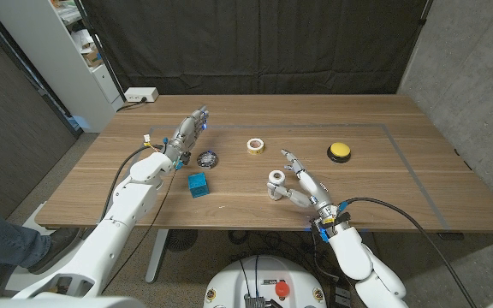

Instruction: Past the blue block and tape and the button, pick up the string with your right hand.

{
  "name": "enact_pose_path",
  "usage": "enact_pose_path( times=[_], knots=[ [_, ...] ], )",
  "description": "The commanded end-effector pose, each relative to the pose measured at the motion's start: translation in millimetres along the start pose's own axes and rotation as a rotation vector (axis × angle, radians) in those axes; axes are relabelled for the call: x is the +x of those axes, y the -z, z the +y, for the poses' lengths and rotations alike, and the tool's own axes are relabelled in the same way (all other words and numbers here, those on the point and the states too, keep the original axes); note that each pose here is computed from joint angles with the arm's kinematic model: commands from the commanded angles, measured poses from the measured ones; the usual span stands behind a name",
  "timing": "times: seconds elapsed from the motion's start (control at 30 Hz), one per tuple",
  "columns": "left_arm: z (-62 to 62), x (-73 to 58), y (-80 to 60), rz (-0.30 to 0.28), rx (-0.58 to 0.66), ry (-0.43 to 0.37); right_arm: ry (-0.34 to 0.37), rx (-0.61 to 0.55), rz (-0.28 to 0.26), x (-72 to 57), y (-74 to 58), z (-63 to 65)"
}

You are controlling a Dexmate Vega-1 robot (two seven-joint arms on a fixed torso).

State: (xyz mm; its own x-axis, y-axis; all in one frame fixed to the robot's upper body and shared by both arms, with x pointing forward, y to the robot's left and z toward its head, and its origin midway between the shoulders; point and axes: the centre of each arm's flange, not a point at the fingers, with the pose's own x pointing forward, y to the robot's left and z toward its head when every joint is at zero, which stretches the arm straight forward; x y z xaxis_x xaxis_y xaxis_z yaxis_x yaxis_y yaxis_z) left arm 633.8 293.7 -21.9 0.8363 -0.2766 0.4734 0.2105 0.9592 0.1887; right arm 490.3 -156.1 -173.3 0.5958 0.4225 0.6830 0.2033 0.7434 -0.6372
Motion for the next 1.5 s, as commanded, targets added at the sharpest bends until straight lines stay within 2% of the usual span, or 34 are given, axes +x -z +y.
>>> enact_pose_path(
  times=[0.03,0.73,1.03,1.5],
  knots=[
    [-5.1,-3.1,-6.7,-0.006,0.015,0.004,-0.018,-0.021,0.012,-2.7,5.9,7.1],
    [-5.2,-11.8,0.3,-0.007,-0.001,-0.010,-0.090,-0.063,0.030,4.8,11.7,12.7],
    [-5.3,-11.9,2.5,0.008,0.003,-0.014,-0.093,-0.047,0.035,10.6,16.1,15.3],
    [-1.9,-9.5,3.2,0.014,0.002,-0.022,-0.079,-0.008,0.010,21.2,18.1,17.2]
  ],
)
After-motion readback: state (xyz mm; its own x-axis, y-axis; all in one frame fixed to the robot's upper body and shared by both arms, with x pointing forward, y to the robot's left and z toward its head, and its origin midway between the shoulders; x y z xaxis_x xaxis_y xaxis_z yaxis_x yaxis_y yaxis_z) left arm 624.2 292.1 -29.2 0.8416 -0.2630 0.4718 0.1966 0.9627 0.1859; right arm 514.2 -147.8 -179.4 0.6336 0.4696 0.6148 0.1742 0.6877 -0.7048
